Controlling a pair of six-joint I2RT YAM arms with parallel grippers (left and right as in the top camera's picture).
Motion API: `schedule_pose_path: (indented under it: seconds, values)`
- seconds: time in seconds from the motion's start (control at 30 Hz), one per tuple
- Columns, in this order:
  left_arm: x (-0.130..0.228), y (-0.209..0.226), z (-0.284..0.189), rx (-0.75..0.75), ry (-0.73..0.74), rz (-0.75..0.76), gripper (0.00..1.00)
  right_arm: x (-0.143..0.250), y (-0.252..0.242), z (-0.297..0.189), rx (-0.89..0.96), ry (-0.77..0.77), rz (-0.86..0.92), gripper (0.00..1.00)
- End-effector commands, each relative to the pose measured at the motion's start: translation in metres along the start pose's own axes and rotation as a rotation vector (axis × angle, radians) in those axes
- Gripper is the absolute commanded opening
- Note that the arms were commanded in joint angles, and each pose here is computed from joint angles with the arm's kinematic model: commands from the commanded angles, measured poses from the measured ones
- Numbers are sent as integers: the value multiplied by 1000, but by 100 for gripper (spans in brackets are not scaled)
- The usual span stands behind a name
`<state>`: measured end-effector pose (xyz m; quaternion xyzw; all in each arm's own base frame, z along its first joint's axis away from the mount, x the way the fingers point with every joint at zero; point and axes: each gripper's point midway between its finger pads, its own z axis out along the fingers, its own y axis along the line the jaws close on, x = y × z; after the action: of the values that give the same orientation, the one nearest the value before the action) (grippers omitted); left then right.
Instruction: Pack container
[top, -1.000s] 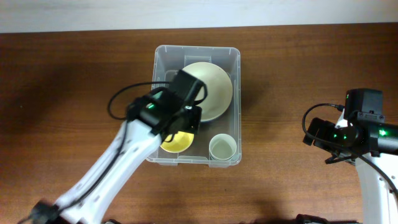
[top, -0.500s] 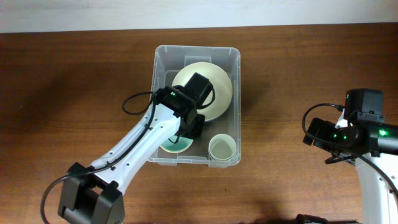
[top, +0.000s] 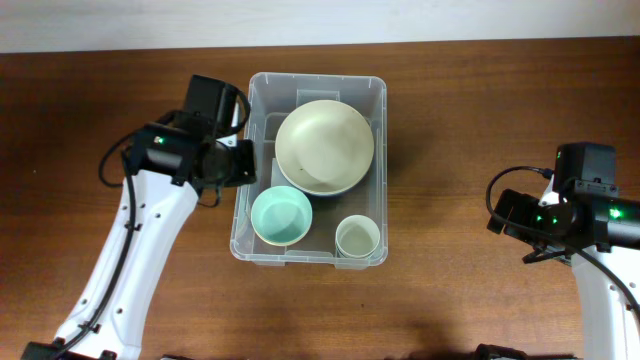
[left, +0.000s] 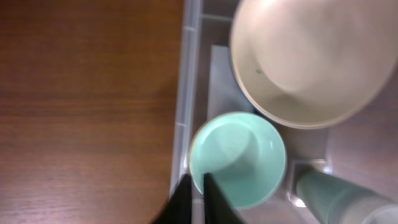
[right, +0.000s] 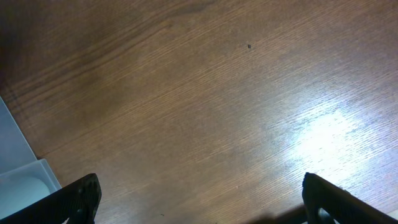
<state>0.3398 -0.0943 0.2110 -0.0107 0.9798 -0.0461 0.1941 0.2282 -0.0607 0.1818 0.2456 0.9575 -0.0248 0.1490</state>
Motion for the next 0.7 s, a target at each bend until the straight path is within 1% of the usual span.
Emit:
schedule_pose_path:
  seconds: [0.0,0.17,0.4,0.57,0.67]
  values:
    - [22,-27,-1,61,71,78,0,0,-1,-1,-3,-7,1,99]
    - [50,-32,0,44,168,122,0,0,-1,-1,-3,-8,1,99]
    - [96,-24,29,7,311,132,0,0,-1,-1,-3,-7,1,99]
    - [134,-26,47,17,420,150,1,0,-1,-1,-3,-7,1,99]
    - [150,-25,50,23,471,153,1,0,-1,-1,-3,-7,1,99]
